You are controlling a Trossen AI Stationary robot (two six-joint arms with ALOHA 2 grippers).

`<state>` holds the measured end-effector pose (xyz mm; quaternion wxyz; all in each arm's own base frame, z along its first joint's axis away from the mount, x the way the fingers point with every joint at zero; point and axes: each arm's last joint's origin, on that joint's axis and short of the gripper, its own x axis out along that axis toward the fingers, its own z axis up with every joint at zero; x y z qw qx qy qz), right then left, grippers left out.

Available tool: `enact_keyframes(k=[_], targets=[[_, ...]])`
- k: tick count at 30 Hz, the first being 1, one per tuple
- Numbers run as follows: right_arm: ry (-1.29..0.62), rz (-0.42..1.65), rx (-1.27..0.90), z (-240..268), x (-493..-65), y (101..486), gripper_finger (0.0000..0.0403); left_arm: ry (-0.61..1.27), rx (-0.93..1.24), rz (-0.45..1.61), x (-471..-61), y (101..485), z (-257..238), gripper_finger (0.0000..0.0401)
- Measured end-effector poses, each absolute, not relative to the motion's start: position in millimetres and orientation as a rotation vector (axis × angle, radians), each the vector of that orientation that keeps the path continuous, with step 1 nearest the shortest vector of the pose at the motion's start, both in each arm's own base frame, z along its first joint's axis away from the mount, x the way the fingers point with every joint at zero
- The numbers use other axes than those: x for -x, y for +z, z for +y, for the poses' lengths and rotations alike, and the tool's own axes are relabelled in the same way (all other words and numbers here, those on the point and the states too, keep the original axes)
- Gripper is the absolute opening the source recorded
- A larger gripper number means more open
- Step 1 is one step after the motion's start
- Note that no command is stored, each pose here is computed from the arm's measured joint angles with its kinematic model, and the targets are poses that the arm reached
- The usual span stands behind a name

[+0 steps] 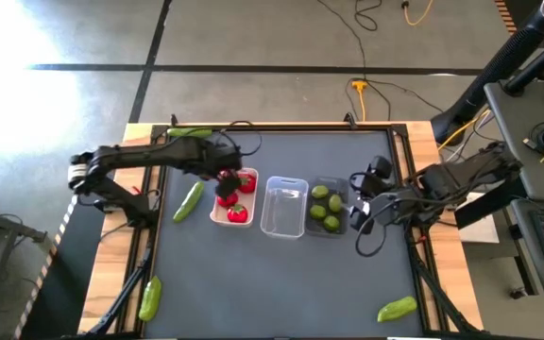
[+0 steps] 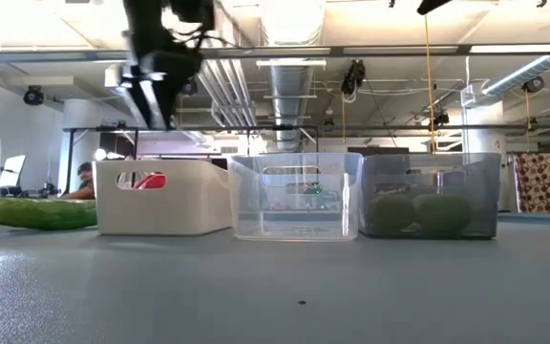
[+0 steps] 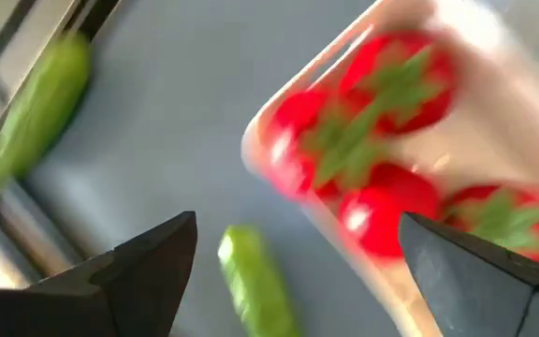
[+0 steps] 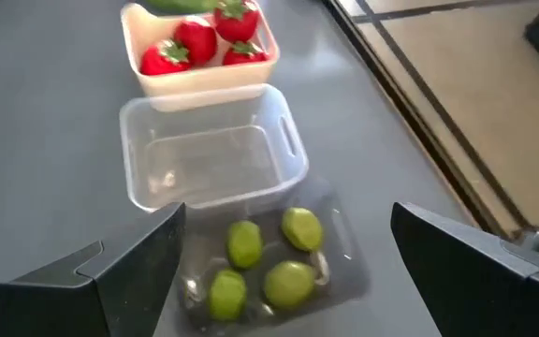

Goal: Sort produce into baskets
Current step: Put the green cucumber into the transparent bin

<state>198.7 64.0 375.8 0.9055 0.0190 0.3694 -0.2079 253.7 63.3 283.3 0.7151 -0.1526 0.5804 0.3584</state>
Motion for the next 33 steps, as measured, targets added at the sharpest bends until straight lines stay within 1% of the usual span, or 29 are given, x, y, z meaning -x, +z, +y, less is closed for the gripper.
enact_keyframes(k=[3, 6, 12, 15, 17, 20, 24, 26, 28, 30, 32, 33], targets=[[-0.400, 0.748, -0.051, 66.3, -205.2, 371.7, 0.0368, 0.876, 0.421, 1.317, -225.0, 273.6, 57.0, 0.0347], [-0.386, 0.730, -0.054, 68.4, -210.5, 370.5, 0.0368, 0.924, 0.491, 1.338, -203.4, 251.0, 51.4, 0.0347], [-0.362, 0.695, -0.104, 70.9, -215.0, 372.8, 0.0368, 0.986, 0.589, 1.402, -182.8, 201.3, 46.3, 0.0346], [-0.372, 0.682, -0.135, 72.3, -220.7, 372.0, 0.0368, 1.029, 0.593, 1.437, -173.9, 180.0, 44.6, 0.0346], [-0.372, 0.667, -0.168, 74.1, -228.4, 373.5, 0.0368, 1.020, 0.564, 1.458, -169.1, 168.0, 43.8, 0.0345], [-0.316, 0.596, -0.233, 77.6, -247.1, 390.6, 0.0368, 0.924, 0.561, 1.483, -165.5, 155.1, 41.5, 0.0333], [-0.318, 0.551, -0.221, 81.3, -269.2, 415.9, 0.0368, 0.892, 0.587, 1.485, -159.6, 140.9, 39.1, 0.0292], [-0.356, 0.566, -0.196, 83.7, -278.3, 419.9, 0.0368, 0.887, 0.590, 1.484, -156.7, 136.0, 38.2, 0.0262], [-0.379, 0.577, -0.217, 87.5, -286.3, 422.9, 0.0368, 0.871, 0.583, 1.483, -155.6, 135.2, 36.8, 0.0224], [-0.393, 0.612, -0.246, 94.3, -290.6, 422.9, 0.0368, 0.837, 0.538, 1.481, -153.6, 139.9, 35.0, 0.0183], [-0.396, 0.641, -0.283, 103.9, -291.8, 423.7, 0.0368, 0.817, 0.502, 1.500, -149.4, 153.5, 31.2, 0.0148], [-0.403, 0.671, -0.291, 109.0, -292.0, 421.6, 0.0368, 0.800, 0.497, 1.472, -150.5, 163.3, 29.1, 0.0144]])
